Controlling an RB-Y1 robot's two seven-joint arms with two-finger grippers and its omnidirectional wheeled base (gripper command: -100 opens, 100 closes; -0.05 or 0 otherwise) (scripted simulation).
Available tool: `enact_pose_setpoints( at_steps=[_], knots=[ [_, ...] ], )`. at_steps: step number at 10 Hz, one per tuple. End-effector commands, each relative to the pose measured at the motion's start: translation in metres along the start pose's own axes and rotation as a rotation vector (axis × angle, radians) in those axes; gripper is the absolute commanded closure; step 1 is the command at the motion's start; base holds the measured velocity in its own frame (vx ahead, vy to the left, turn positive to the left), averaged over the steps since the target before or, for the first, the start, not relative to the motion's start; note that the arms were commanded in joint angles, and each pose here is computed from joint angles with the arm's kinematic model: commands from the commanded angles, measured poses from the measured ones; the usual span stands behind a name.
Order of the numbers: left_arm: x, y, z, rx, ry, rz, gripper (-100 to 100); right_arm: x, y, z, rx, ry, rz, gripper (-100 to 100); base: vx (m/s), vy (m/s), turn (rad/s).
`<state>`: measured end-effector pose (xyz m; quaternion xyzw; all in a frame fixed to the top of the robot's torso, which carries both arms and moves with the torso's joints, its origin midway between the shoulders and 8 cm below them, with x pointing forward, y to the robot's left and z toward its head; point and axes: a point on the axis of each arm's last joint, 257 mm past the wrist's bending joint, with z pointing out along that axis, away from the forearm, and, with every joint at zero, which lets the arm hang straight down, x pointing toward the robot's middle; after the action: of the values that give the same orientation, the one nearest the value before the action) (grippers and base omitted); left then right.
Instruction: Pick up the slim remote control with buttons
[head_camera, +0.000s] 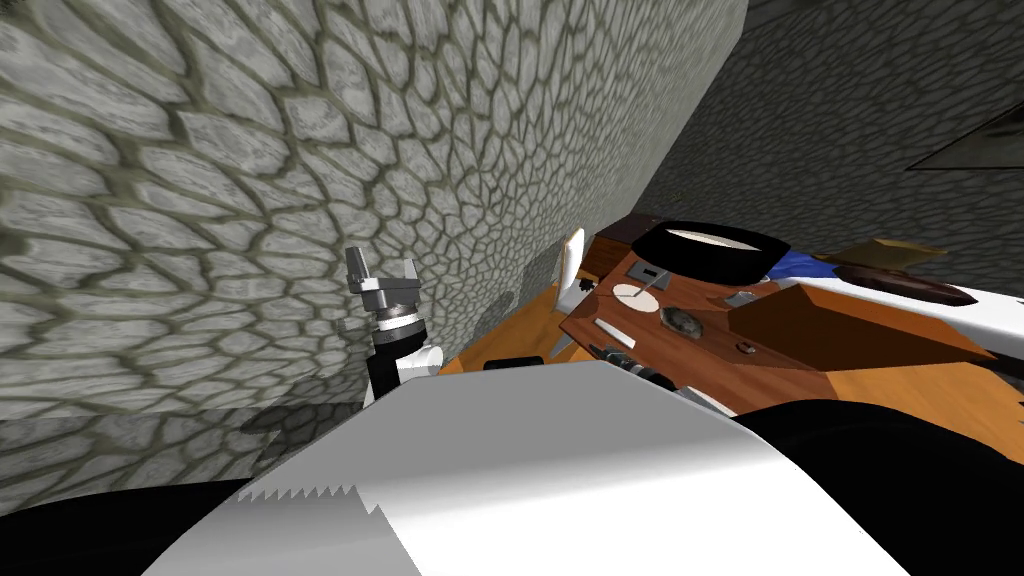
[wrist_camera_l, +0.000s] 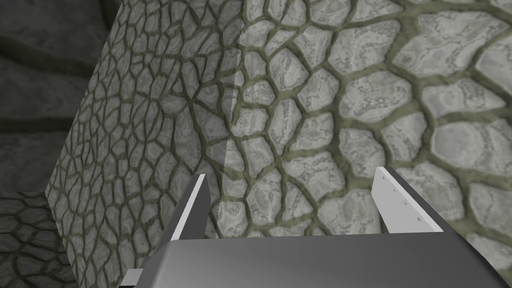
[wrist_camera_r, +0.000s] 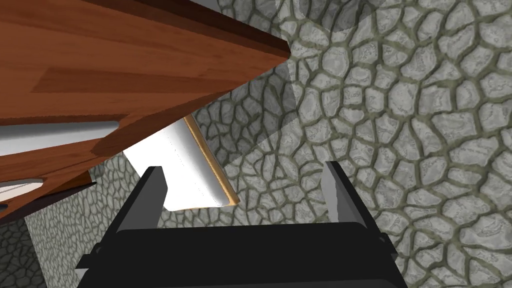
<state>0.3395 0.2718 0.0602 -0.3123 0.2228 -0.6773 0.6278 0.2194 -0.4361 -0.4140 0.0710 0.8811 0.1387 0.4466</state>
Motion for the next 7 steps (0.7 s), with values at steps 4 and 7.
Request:
enact_pose_setpoints(
  at_steps=[4,7],
  knots=[
    [0.000,0.000,0.000,0.000,0.000,0.000,0,0.058,-0.055,-0.037,0.082,0.190,-0.125,-100,0.064,-0.001,0.147],
    [0.000,0.000,0.000,0.000,0.000,0.000,0,0.080,-0.083,-0.062,0.124,0.276,-0.172,-100,0.088,-0.017,0.115]
  ],
)
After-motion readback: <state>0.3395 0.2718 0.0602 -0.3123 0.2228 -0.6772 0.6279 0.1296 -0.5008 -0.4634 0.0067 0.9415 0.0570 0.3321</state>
